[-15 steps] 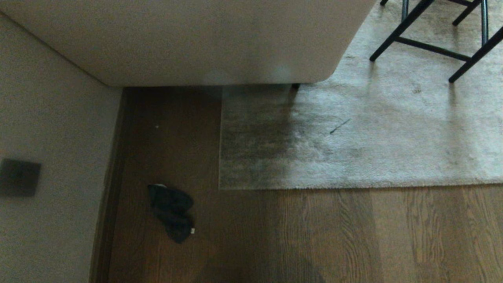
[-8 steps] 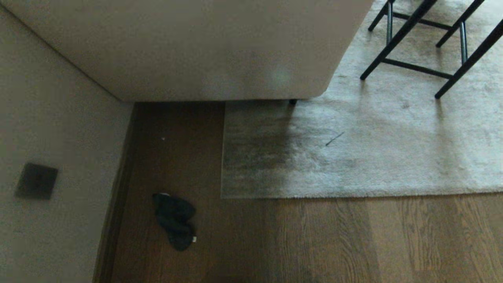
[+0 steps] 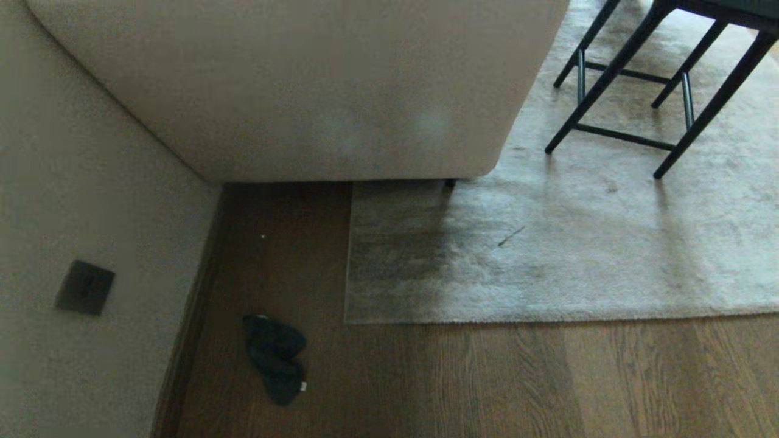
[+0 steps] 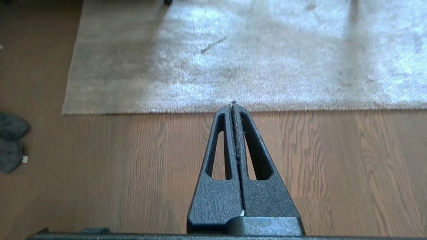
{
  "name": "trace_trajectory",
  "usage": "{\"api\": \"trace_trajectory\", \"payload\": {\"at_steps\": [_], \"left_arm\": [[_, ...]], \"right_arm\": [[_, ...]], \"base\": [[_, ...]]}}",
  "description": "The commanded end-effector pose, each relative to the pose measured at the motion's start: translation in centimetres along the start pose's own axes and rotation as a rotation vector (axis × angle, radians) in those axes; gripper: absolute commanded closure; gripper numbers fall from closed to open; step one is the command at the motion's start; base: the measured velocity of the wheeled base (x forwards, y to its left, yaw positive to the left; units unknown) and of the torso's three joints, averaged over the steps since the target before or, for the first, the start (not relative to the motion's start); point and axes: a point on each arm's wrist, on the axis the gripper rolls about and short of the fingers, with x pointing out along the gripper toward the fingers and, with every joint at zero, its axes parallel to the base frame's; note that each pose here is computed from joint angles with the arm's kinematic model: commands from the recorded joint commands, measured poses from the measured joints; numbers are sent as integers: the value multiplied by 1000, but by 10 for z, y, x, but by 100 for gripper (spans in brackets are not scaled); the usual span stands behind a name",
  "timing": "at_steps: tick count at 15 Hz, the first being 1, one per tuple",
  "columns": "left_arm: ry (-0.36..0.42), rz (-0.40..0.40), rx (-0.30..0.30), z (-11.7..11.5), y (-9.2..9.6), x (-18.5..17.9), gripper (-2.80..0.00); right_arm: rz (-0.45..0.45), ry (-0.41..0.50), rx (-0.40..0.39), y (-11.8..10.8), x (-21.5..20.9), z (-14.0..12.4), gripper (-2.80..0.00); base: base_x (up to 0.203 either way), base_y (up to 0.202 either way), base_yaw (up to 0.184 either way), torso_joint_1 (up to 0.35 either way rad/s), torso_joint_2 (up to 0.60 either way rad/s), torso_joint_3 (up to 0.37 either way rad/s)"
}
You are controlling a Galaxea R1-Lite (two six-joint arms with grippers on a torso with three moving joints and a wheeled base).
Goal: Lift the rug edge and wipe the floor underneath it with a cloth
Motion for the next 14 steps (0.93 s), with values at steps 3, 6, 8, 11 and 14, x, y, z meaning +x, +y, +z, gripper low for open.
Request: {"api": "trace_trajectory", "payload": {"at_steps": [3,6,8,11,14], "left_arm": [[0,0,-1,0,0,0,0],[0,0,-1,0,0,0,0],[0,0,-1,0,0,0,0],[0,1,-1,0,0,0,0],[0,2,-1,0,0,0,0]], "right_arm": [[0,1,0,0,0,0,0],[-1,1,0,0,0,0,0],[0,1,0,0,0,0,0],[-1,1,0,0,0,0,0],[0,1,0,0,0,0,0]], "base": [[0,0,0,1,0,206],[0,0,0,2,4,205],[0,0,0,0,5,196],[0,0,0,5,1,204],[0,0,0,2,3,204]]}}
